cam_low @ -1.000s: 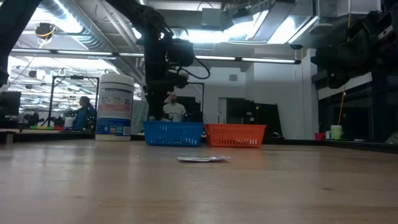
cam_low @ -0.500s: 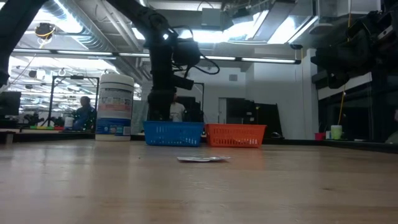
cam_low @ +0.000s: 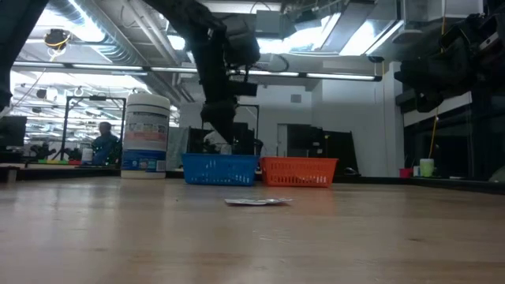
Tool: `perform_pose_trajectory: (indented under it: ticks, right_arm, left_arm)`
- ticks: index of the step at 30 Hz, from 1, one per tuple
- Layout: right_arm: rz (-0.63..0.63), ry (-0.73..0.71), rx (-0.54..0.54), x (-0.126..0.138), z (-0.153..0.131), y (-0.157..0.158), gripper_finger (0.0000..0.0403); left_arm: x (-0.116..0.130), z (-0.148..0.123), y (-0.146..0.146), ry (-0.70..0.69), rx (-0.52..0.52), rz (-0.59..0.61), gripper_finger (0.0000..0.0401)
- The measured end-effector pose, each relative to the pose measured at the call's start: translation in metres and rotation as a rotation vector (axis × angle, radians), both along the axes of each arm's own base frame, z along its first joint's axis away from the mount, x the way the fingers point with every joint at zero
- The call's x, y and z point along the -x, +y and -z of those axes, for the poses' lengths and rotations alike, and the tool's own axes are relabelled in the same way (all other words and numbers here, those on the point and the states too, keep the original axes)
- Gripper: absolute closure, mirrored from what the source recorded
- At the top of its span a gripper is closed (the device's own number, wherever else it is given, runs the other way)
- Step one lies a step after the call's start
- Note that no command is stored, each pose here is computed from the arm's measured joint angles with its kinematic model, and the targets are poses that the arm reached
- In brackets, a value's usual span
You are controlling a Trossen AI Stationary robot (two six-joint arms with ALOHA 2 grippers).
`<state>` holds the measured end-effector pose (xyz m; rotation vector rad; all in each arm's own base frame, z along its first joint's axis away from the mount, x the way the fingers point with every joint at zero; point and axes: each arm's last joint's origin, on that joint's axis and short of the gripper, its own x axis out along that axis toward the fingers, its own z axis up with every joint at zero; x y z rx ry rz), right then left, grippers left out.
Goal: Pick & Place First Aid Supplies
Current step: Put the ointment pack into the blue bin
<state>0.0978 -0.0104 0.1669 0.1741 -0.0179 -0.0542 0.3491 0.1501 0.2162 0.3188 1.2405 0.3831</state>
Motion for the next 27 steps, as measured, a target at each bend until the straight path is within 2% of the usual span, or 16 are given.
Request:
perform_pose_trajectory:
  ticks: [7,17,22,27]
  right_arm:
    - [0.000,0.000,0.000,0.000,0.000,0.000,0.0303]
    - [0.000,0.000,0.000,0.000,0.000,0.000,0.0303]
    - [0.000,0.000,0.000,0.000,0.000,0.000,0.0303]
    - [0.000,0.000,0.000,0.000,0.000,0.000,0.0303]
  left_arm:
    - [-0.008,-0.021,-0.032,-0.094,-0.001,0.097,0.0232]
    - [-0.025,-0.030,-0.112,-0.154,0.002,0.308,0.0232]
    - [-0.028,-0.030,-0.155,-0.193,0.052,0.348,0.0232]
    - [-0.024,-0.030,-0.201,-0.224,0.148,0.406,0.0232]
